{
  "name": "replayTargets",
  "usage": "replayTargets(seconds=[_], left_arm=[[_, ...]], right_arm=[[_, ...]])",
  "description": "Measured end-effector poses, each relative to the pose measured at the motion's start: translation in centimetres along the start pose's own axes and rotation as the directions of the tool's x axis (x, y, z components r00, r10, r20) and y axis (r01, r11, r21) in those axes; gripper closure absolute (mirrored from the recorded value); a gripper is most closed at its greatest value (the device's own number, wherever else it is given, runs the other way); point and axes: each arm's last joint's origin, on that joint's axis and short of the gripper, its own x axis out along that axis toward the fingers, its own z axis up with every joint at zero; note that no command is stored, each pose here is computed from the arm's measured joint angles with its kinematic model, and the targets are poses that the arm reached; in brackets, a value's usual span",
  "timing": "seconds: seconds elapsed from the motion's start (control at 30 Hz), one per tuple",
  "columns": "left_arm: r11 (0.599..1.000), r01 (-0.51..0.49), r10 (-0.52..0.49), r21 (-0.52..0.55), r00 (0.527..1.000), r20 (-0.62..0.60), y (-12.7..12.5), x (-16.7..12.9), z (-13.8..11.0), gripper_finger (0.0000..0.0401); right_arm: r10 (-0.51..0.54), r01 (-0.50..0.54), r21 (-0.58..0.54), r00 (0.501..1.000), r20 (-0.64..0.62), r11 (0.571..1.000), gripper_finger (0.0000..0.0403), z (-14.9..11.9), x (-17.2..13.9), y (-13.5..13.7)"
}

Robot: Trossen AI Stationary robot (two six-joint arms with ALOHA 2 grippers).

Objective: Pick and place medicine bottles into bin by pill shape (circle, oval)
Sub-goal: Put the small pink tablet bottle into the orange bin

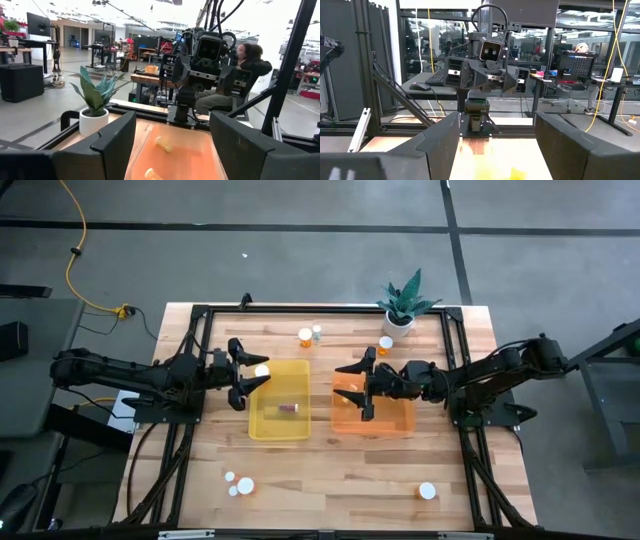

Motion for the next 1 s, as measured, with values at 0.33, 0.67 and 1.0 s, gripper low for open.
replayTargets(seconds=[0.33,0.67,1.0], left_arm=[[0.999,0.038,-0.036,0.003,0.964,-0.264,-1.3,0.5,0.8,0.016],[0.949,0.314,-0.255,-0.015,0.743,-0.619,-7.2,-0.9,1.7,0.016],[0.915,0.394,-0.276,-0.087,0.453,-0.848,-12.7,-4.2,-0.2,0.016]], right_arm=[[-0.039,0.039,-0.008,0.999,-0.018,0.999,0.0158,-0.2,0.0,-0.1],[-0.054,0.054,-0.014,0.997,-0.049,0.998,0.0158,-0.5,0.0,-0.1],[-0.055,0.054,-0.018,0.996,-0.071,0.998,0.0158,-0.7,0.0,-0.1]])
